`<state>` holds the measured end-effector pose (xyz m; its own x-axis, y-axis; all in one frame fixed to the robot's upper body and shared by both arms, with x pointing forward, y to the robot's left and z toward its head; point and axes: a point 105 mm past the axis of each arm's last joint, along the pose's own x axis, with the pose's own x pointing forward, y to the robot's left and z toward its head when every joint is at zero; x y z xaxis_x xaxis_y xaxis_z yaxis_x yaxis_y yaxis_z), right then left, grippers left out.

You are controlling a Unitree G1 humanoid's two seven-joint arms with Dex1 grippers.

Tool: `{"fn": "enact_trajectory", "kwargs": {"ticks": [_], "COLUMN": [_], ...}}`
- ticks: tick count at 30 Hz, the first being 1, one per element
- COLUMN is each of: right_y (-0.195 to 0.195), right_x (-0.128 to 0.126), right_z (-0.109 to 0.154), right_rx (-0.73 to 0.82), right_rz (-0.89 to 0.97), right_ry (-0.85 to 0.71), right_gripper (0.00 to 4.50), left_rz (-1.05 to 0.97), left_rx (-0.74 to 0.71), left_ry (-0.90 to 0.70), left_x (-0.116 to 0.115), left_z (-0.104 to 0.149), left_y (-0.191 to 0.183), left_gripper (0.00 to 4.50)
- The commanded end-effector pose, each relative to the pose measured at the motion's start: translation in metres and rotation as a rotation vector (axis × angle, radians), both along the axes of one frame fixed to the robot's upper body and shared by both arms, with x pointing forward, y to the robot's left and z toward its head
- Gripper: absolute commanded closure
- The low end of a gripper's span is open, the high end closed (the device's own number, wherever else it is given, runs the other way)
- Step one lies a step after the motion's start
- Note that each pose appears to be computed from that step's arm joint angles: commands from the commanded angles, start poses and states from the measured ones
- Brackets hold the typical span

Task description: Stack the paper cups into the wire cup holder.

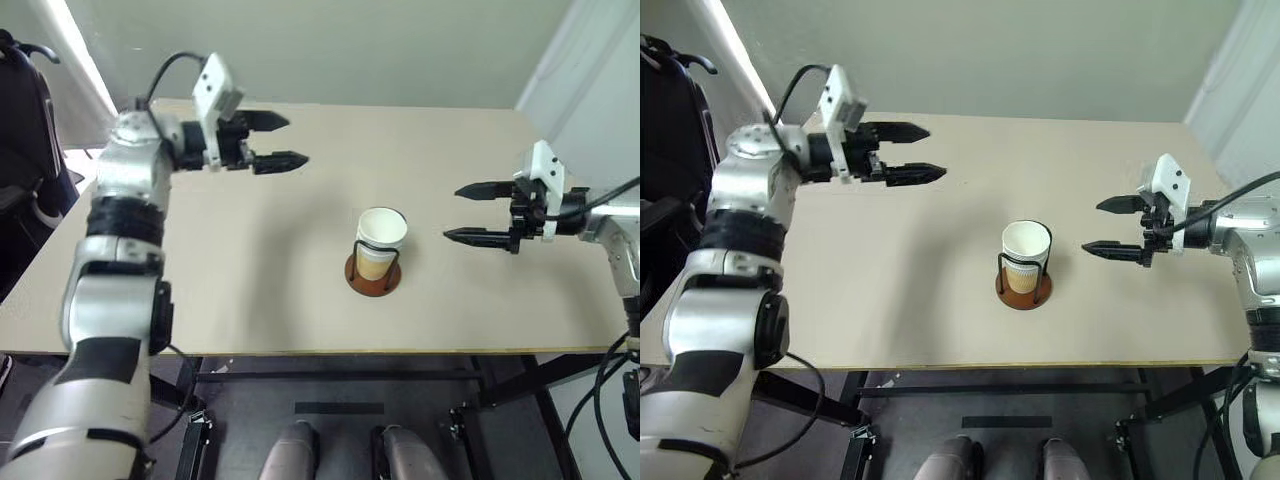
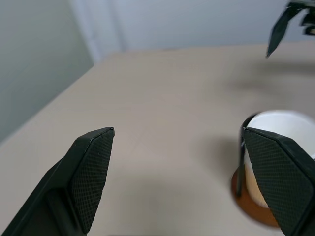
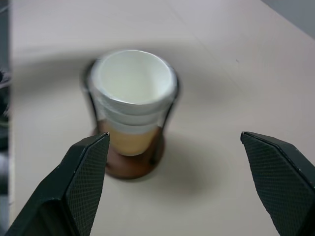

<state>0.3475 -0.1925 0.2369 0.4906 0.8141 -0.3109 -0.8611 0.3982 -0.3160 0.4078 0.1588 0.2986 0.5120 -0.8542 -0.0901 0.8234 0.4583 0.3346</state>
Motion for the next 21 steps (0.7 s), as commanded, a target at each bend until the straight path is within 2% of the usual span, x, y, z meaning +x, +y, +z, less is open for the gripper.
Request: {"fn": "enact_trajectory", "kwargs": {"ticks": [1,4,12,17,21], "right_y": [-0.016,-0.026,-0.039,-0.048,-0.056], "right_x": [0.019,0.033,0.051,0.062,0.067], "right_z": [0.012,0.009,0.008,0.018,0.021], "right_rx": [0.078,0.108,0.193,0.349,0.415], "right_rz": [-0.112,-0.184,-0.319,-0.424,-0.487], "right_ry": [-0.027,-0.045,-0.089,-0.126,-0.161], "right_gripper": [0.16,0.16,0.16,0.16,0.16], "left_rz": [0.081,0.156,0.314,0.380,0.397], "left_rx": [-0.099,-0.156,-0.246,-0.309,-0.317], "left_ry": [-0.071,-0.067,-0.111,-0.138,-0.138], "left_x": [-0.008,-0.011,-0.013,-0.014,-0.015], "left_z": [0.022,0.017,0.007,0.005,-0.001], "left_y": [0.019,0.033,0.050,0.063,0.063], "left_gripper": [0.04,0.04,0.04,0.04,0.04]}}
